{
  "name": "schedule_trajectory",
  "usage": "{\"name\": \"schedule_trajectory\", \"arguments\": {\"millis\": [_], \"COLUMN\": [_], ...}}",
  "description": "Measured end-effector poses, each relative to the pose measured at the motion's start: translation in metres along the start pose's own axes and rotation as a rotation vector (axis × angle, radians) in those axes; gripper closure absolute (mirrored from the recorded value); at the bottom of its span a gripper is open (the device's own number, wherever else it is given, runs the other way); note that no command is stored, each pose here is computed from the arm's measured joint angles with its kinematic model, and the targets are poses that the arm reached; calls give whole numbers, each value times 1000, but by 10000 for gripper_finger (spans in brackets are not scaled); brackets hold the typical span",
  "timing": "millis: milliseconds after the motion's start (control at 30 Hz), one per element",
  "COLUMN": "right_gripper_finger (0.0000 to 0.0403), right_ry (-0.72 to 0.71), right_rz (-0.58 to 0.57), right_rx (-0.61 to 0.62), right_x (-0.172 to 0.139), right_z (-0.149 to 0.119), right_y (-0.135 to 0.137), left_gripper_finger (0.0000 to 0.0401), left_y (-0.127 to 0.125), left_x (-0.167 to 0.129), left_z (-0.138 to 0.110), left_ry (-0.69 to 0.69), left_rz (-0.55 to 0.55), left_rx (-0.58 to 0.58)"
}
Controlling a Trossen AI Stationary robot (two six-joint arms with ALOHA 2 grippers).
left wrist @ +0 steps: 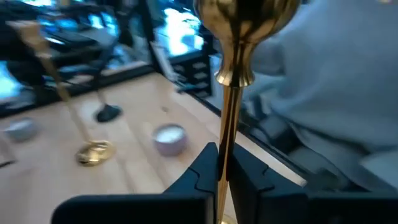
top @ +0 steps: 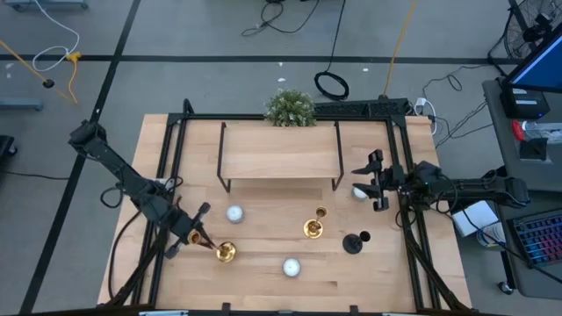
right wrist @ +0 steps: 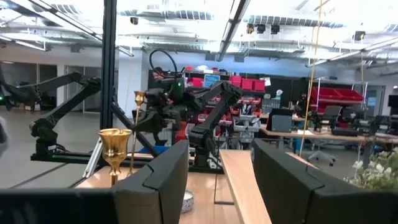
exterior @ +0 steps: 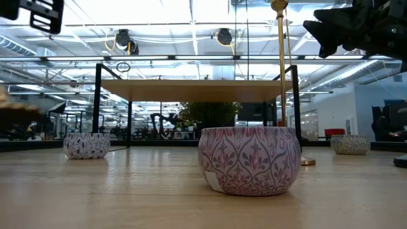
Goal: Pick & Place candle stick holders
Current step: Put the bottom gold candle holder on the shelf
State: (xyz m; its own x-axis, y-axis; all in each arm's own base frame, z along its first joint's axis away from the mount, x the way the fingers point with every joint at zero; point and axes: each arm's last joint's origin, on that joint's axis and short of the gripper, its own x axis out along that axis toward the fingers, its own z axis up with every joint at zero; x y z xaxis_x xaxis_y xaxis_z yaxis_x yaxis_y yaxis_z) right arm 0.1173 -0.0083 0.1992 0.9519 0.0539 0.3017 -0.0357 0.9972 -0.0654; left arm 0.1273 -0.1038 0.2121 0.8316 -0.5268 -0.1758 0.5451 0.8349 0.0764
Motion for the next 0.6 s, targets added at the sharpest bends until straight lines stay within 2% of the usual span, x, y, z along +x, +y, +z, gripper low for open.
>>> {"name": "schedule_trajectory", "arguments": {"millis": [133, 267, 400, 600], "right_gripper_finger": [232, 232, 232, 232], "right_ry": [-28, -28, -20, -19], "right_rz": [-13, -53, -87, -81], "right_rx": [-31, -40, -41, -71], "right_x": [0, 0, 0, 0], "right_z": [3, 3, 2, 2], "right_y": [0, -2, -3, -2], "left_gripper_finger": [385, 385, 383, 385], "left_y": [3, 8, 18, 39], "left_x": [0, -2, -6, -8], "left_z": [13, 40, 64, 81], "left_ry": [0, -49, -38, 44], "left_rz": [55, 77, 209, 414], "left_rx": [23, 78, 109, 95]}}
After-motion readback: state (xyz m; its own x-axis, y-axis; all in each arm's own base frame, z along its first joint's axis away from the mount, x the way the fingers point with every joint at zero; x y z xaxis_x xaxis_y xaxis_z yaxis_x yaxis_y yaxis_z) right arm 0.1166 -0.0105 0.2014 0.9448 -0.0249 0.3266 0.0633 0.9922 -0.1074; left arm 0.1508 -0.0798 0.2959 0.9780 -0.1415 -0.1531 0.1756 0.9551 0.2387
